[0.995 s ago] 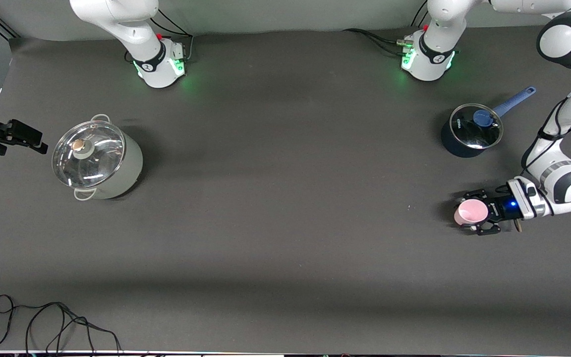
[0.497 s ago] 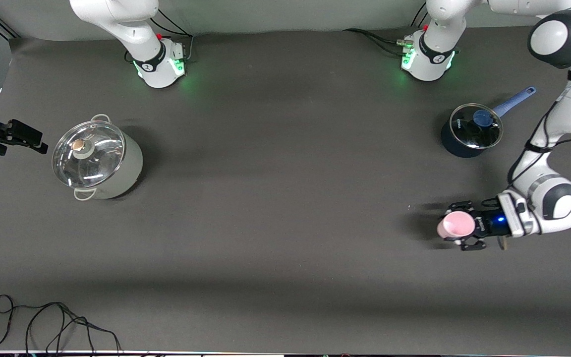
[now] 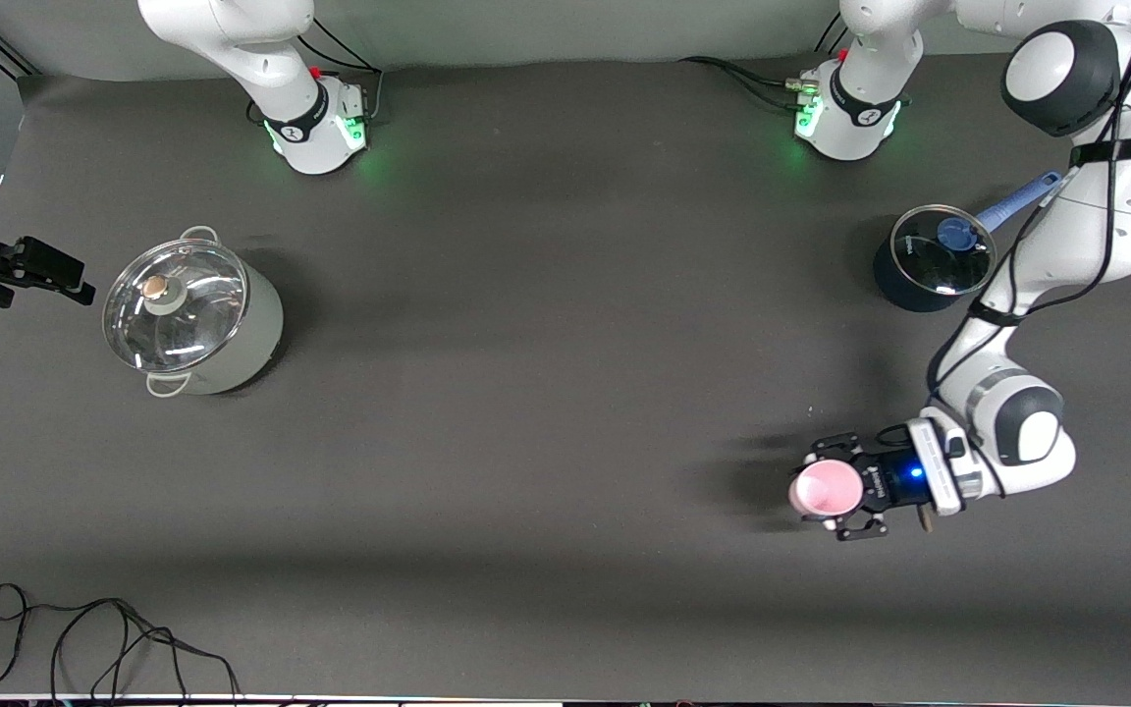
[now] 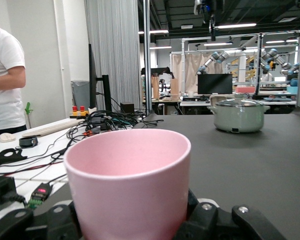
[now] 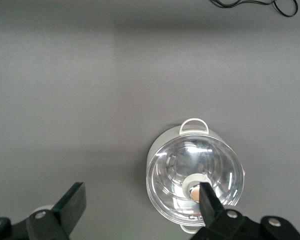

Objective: Transfer pink cup from left to right arm
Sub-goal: 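Lift the pink cup with the left gripper toward the table middle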

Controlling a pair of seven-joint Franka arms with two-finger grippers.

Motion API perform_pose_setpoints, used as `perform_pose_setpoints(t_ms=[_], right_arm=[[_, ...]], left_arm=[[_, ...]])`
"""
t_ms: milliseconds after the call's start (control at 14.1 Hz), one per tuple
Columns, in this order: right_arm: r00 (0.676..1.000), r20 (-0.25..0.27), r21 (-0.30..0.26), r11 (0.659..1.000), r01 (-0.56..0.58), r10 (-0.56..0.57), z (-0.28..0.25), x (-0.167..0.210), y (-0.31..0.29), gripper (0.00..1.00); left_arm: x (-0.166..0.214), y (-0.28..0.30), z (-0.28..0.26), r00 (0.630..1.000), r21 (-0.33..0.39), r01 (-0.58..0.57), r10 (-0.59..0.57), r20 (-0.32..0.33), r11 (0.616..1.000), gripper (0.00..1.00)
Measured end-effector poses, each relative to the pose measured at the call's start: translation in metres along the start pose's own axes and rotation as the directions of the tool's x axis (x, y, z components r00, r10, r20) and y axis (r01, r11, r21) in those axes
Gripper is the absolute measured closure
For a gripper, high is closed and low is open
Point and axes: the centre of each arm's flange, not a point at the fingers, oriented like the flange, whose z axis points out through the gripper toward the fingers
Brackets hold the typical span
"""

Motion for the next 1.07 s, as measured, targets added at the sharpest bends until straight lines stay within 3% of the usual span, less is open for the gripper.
perform_pose_setpoints(t_ms=[568, 1066], right_arm=[[1.0, 0.0, 0.0, 1.0, 0.0, 0.0, 0.0, 0.0, 0.0, 0.0], [1.0, 0.0, 0.0, 1.0, 0.0, 0.0, 0.0, 0.0, 0.0, 0.0]], left_arm=[[0.084, 0.002, 0.109, 0.997, 0.172, 0.05, -0.059, 0.045, 0.984, 0.34], [0.153, 0.034, 0.213, 0.985, 0.313, 0.095, -0.134, 0.107, 0.945, 0.34]])
